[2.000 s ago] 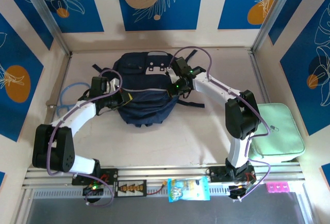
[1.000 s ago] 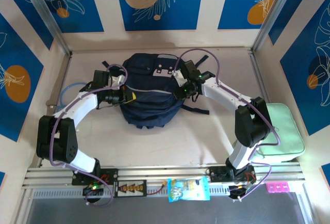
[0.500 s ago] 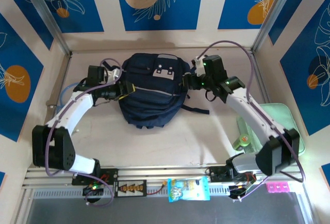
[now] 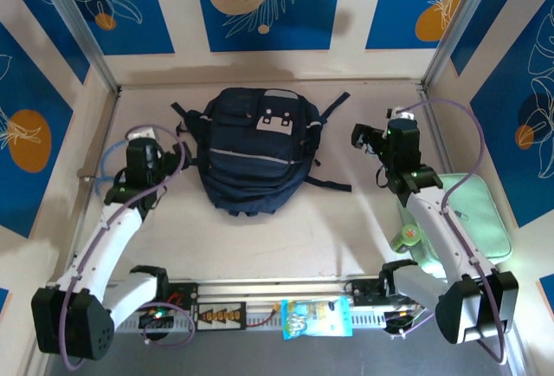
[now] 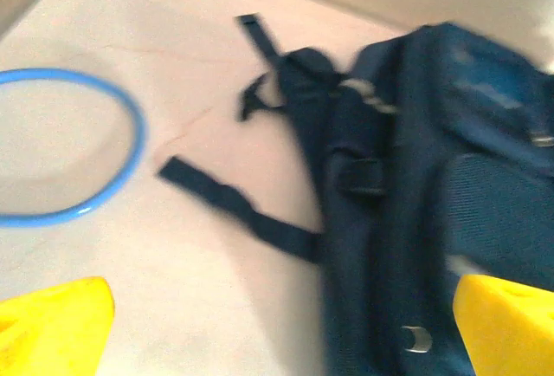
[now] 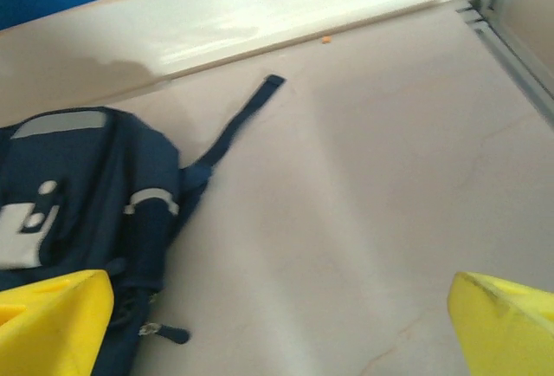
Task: Pack the student bag
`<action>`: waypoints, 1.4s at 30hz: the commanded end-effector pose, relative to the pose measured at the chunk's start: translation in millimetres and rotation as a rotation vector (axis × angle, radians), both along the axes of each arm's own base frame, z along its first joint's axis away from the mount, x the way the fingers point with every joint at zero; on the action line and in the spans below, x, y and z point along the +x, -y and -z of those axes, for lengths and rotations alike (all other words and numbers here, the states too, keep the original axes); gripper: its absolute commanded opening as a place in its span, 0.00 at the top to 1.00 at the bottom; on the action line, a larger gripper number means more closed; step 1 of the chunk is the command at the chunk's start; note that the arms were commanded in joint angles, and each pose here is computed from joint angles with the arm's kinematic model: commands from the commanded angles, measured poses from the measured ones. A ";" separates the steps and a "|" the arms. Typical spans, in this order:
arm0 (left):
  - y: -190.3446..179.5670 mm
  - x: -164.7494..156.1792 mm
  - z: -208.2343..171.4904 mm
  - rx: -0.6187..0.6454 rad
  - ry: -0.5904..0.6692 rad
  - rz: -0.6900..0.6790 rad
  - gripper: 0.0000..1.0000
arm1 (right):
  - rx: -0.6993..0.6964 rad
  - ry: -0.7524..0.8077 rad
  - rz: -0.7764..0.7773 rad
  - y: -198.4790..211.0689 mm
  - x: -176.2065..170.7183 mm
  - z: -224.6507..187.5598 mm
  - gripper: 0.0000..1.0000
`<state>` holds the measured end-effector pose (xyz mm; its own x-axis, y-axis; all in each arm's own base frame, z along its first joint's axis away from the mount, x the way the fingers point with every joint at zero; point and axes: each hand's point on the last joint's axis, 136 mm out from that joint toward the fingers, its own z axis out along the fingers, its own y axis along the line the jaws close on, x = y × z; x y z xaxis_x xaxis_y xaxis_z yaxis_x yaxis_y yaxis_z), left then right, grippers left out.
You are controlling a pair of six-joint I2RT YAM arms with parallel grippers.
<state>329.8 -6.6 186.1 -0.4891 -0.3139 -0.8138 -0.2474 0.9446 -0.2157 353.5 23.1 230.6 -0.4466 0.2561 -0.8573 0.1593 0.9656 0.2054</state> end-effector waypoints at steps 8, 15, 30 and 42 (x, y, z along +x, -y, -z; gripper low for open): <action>-34.9 7.7 40.5 0.297 0.126 -0.050 0.01 | -0.116 0.056 0.080 24.2 1.6 69.6 0.01; -4.4 23.0 60.5 0.307 0.249 0.138 0.01 | -0.243 0.058 -0.103 -3.5 12.8 102.0 0.01; -6.5 48.8 79.3 0.357 0.298 0.125 0.01 | -0.226 0.139 -0.261 -22.6 37.9 121.5 0.01; -9.6 61.3 90.9 0.362 0.222 0.114 0.00 | -0.134 0.153 -0.241 -8.3 42.3 134.8 0.01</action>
<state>381.4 -3.8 90.8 -0.2974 0.0621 -0.9527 -0.0925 0.9913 0.0935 391.0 28.9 92.5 -0.3771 0.0112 -0.9261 -0.0817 0.9956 0.0453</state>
